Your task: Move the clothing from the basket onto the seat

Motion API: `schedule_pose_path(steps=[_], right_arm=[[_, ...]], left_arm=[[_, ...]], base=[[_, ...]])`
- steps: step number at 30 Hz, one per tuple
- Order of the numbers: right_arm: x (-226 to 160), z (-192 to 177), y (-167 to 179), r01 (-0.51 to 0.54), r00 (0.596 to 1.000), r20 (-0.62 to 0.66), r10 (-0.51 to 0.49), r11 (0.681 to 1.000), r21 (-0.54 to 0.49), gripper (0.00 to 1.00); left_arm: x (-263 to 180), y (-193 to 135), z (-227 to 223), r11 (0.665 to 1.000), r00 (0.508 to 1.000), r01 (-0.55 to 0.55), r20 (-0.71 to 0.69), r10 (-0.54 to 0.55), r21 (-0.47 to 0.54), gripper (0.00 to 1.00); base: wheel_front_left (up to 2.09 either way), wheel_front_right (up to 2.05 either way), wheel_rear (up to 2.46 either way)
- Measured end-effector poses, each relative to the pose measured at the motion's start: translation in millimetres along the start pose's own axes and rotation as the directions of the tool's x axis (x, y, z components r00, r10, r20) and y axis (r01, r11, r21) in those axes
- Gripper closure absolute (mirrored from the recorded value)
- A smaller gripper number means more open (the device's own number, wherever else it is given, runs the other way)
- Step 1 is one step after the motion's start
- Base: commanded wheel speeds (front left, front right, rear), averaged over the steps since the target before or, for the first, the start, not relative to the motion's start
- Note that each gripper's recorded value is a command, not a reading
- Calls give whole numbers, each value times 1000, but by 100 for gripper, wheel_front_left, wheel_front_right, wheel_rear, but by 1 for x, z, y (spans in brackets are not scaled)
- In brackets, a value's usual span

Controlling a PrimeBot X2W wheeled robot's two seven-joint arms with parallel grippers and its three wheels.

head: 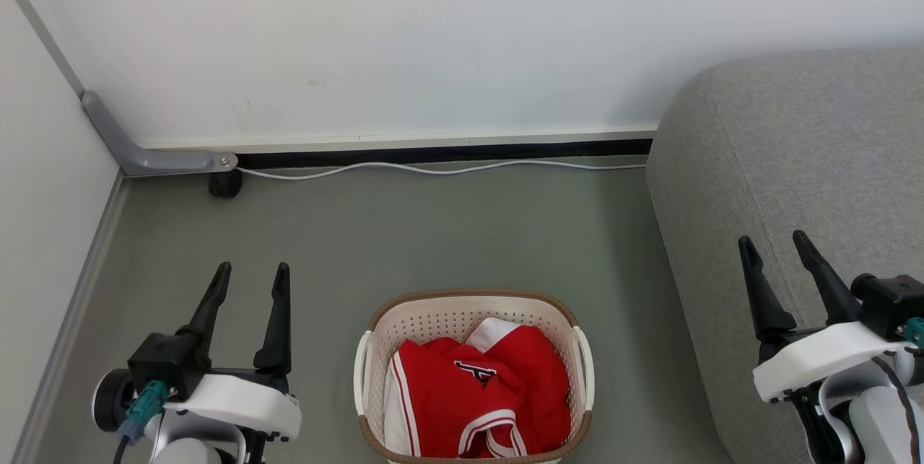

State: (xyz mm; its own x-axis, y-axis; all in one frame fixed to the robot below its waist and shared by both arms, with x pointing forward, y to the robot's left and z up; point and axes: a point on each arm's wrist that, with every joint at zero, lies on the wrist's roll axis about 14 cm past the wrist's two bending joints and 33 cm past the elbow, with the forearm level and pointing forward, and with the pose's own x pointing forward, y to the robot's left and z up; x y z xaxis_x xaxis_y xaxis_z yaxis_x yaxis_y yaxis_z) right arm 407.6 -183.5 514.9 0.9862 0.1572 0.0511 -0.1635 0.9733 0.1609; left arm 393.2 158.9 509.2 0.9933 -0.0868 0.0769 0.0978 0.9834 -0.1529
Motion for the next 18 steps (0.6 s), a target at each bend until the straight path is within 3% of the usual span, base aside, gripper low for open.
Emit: schedule_pose_path(steps=[9,18], right_arm=[[1,0,-8,15,1000,-1,-15,998,-57,0],[-2,-4,-23,78,997,-8,-78,996,-47,0]], left_arm=[[-4,3,-14,999,999,-10,-41,11,33,0],[-7,11,-32,998,994,-48,-97,51,38,0]], base=[[0,0,0],[0,0,0]])
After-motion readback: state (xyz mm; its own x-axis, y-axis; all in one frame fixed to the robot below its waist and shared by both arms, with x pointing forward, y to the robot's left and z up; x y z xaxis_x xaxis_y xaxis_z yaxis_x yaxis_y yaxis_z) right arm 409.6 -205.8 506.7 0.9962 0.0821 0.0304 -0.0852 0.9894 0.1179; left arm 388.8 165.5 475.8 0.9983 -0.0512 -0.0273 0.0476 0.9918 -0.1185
